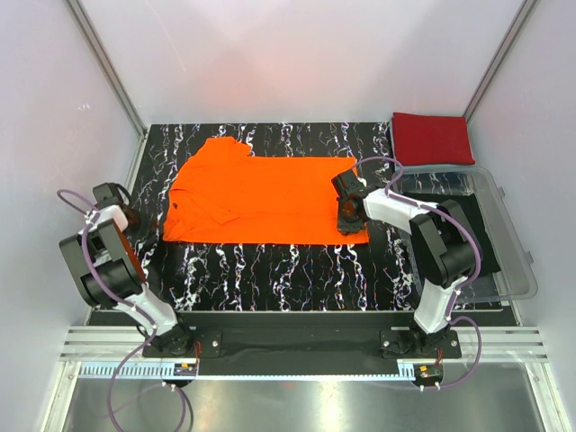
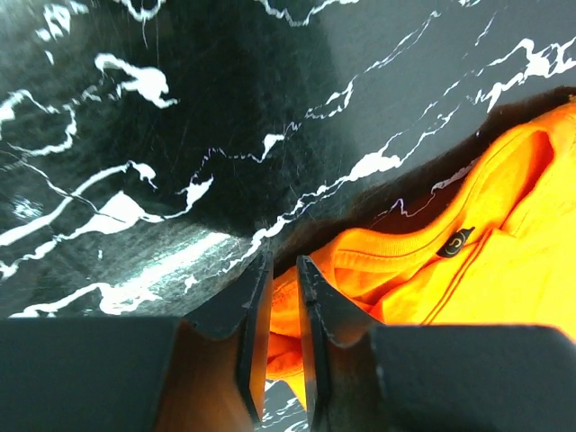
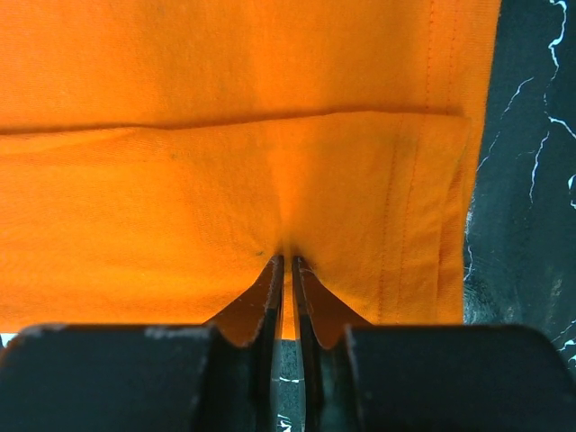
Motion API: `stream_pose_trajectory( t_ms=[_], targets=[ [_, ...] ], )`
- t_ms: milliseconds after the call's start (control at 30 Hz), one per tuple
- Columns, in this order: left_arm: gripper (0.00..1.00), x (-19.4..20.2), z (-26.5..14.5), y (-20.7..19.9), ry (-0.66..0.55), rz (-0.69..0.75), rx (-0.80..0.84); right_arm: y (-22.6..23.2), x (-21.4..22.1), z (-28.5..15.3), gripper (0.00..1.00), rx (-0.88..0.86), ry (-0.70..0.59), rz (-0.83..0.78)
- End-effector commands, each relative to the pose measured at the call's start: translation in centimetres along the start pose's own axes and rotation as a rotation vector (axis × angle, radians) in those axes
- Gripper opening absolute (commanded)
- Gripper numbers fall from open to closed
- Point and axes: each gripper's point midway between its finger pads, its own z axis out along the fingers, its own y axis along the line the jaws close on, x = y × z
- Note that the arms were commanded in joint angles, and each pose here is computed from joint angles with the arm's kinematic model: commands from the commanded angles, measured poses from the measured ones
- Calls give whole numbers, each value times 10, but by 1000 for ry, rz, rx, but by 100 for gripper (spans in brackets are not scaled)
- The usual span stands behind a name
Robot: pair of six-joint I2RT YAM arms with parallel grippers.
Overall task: Fold and stack the t-shirts
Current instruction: Fold the tshirt
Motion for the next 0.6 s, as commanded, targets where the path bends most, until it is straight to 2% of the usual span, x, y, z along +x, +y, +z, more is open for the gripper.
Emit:
stream_pose_trajectory(
  t_ms=[0,167,333,433,567],
  targets=[
    [23,-24,-22,-19,-95,94,41,-32,25,3,15,118,72,-42],
    [28,-19,-54,-37,-164,243,93,-29,22,3,15,108,67,-40],
    [43,16,-58,-37,-33,155,158,-29,19,1,15,107,58,-38],
    [45,39,-55,-36,60,64,191,-29,19,1,15,108,57,-39],
    [40,36,-53,-43,9,126,195,-26,17,0,15,96,55,-34]
  ],
)
